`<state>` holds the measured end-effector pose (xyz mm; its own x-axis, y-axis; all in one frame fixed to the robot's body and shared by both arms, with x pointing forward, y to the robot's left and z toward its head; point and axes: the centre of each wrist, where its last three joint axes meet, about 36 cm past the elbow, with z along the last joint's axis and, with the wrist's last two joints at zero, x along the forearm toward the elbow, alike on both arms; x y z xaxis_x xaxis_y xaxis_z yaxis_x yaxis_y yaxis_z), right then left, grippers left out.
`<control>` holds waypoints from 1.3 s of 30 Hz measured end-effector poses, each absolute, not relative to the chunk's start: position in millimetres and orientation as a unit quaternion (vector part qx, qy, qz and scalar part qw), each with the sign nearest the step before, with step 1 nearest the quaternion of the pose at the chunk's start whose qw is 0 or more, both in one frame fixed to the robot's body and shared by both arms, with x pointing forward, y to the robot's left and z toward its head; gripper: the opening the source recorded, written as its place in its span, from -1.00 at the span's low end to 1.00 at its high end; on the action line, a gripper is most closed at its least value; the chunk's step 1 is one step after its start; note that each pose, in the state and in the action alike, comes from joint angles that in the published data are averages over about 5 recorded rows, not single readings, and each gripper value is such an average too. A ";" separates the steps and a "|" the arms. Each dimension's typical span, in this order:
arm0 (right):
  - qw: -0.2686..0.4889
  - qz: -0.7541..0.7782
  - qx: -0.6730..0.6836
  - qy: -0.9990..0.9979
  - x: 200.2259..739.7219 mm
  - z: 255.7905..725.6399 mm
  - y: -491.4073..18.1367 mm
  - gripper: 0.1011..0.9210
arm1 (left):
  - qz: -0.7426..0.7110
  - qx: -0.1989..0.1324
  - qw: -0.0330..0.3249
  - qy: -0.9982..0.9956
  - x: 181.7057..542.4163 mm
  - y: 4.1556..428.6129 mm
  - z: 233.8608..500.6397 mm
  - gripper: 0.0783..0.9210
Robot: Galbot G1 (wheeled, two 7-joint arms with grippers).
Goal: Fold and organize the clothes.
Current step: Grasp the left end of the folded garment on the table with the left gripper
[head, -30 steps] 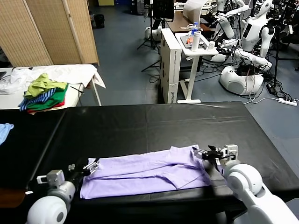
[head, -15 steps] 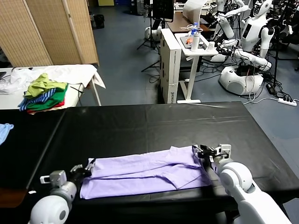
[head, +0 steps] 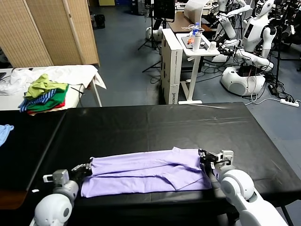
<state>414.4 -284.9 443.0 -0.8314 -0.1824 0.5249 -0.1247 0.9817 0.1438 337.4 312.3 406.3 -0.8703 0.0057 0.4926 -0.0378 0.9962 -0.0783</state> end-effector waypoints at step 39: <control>0.249 -0.049 0.075 -0.964 378.0 478.0 -316.7 0.97 | 0.116 0.054 0.242 -0.962 256.4 285.9 395.1 0.17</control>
